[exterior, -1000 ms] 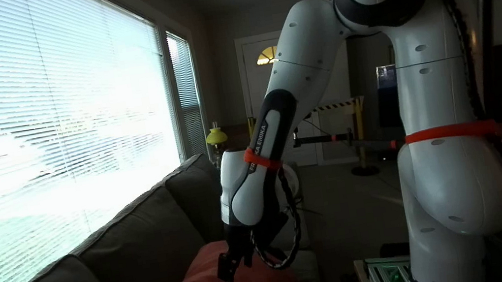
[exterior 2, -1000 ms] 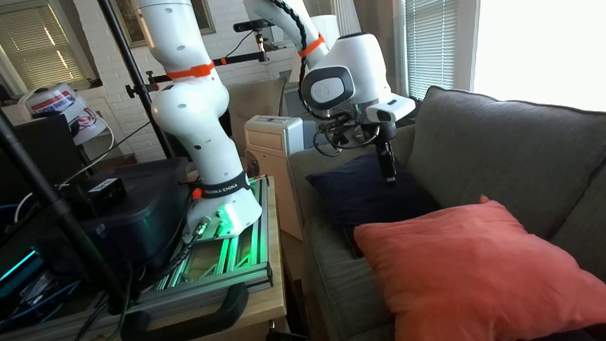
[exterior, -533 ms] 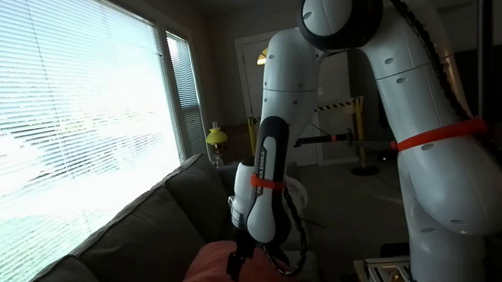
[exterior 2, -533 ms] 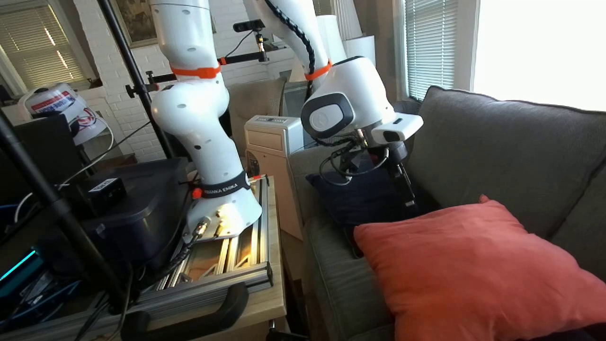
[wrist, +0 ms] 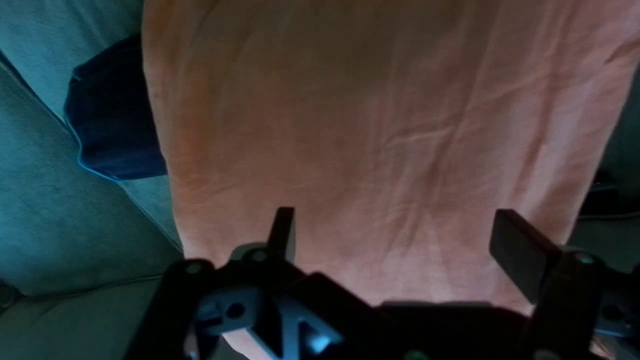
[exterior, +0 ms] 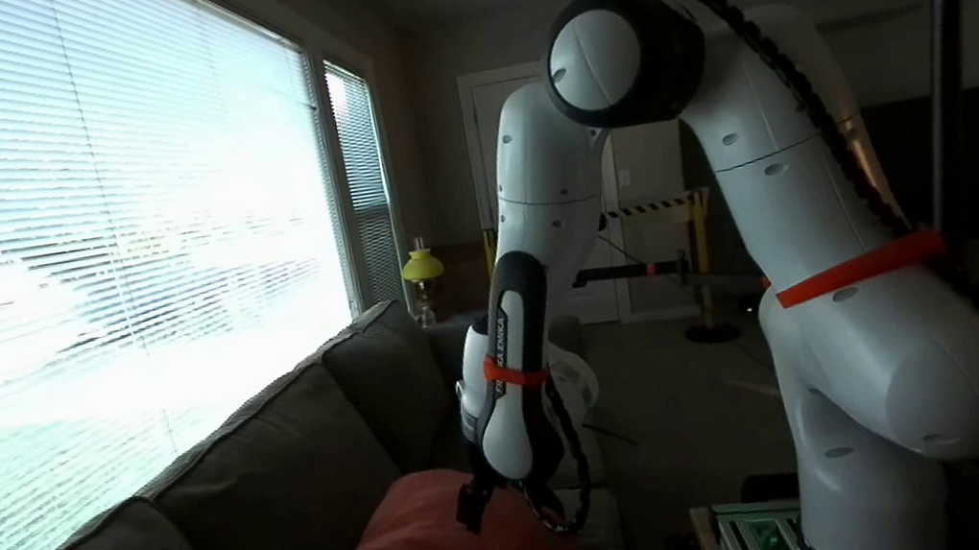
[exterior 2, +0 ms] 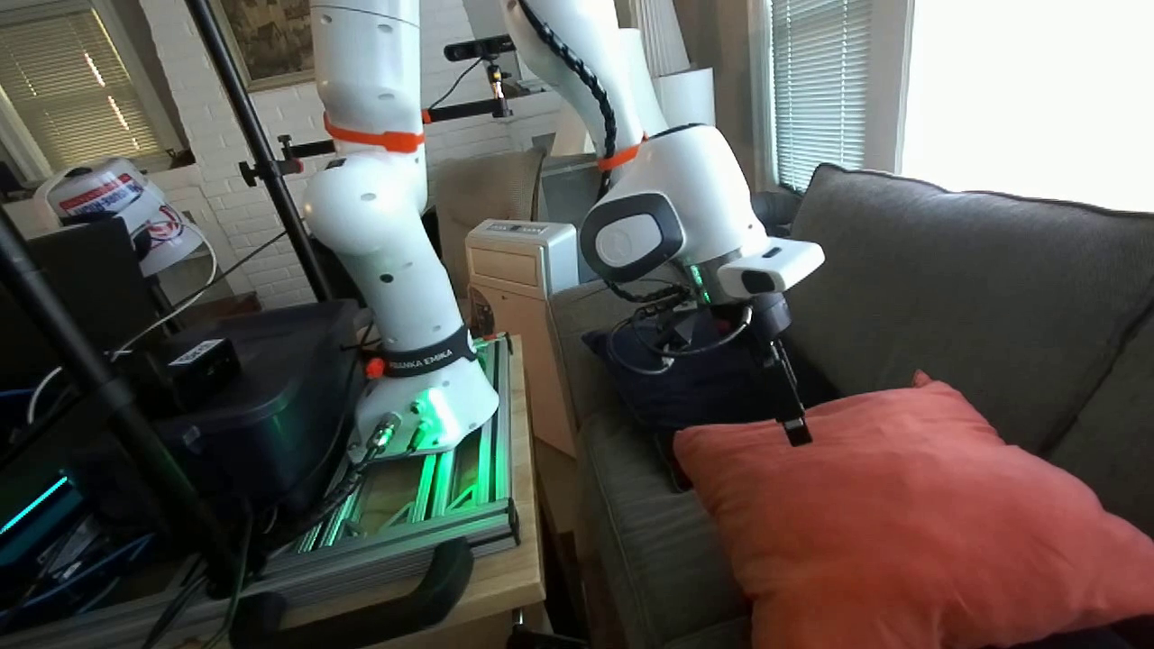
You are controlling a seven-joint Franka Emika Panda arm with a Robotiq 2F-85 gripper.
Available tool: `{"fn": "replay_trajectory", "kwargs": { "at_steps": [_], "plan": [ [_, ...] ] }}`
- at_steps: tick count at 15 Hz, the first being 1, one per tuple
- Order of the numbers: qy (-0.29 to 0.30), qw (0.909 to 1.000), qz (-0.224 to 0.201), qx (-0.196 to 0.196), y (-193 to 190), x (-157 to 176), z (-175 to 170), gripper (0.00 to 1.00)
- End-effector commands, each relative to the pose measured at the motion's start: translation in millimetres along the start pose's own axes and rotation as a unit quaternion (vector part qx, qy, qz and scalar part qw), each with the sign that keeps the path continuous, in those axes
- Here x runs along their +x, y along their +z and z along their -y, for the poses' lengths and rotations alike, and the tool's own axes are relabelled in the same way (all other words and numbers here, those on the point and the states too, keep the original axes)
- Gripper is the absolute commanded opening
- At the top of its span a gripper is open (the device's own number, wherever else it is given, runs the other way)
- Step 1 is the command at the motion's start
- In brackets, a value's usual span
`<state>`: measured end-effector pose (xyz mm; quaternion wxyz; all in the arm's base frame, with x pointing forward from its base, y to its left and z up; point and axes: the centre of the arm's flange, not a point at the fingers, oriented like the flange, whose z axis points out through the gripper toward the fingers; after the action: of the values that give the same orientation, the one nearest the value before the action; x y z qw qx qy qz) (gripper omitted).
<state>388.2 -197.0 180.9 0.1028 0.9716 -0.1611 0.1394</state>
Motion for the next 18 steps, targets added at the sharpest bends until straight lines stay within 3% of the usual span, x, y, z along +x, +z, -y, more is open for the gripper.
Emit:
{"fn": "replay_trajectory", "kwargs": {
  "at_steps": [1,3,9,14,16,18],
  "plan": [
    [-0.008,0.9994,0.012,-0.032,27.9,4.1,4.1,1.0],
    [-0.015,0.9995,0.01,-0.026,41.0,2.7,8.0,1.0],
    [-0.021,0.9977,-0.065,-0.003,58.3,-0.5,27.6,1.0],
    [-0.04,0.9967,-0.069,-0.012,84.2,-28.2,21.2,1.0],
    [-0.04,0.997,-0.065,-0.015,94.1,-36.0,18.7,0.74],
    [-0.024,0.9977,-0.06,-0.018,100.1,-39.1,18.6,0.58]
  ]
}}
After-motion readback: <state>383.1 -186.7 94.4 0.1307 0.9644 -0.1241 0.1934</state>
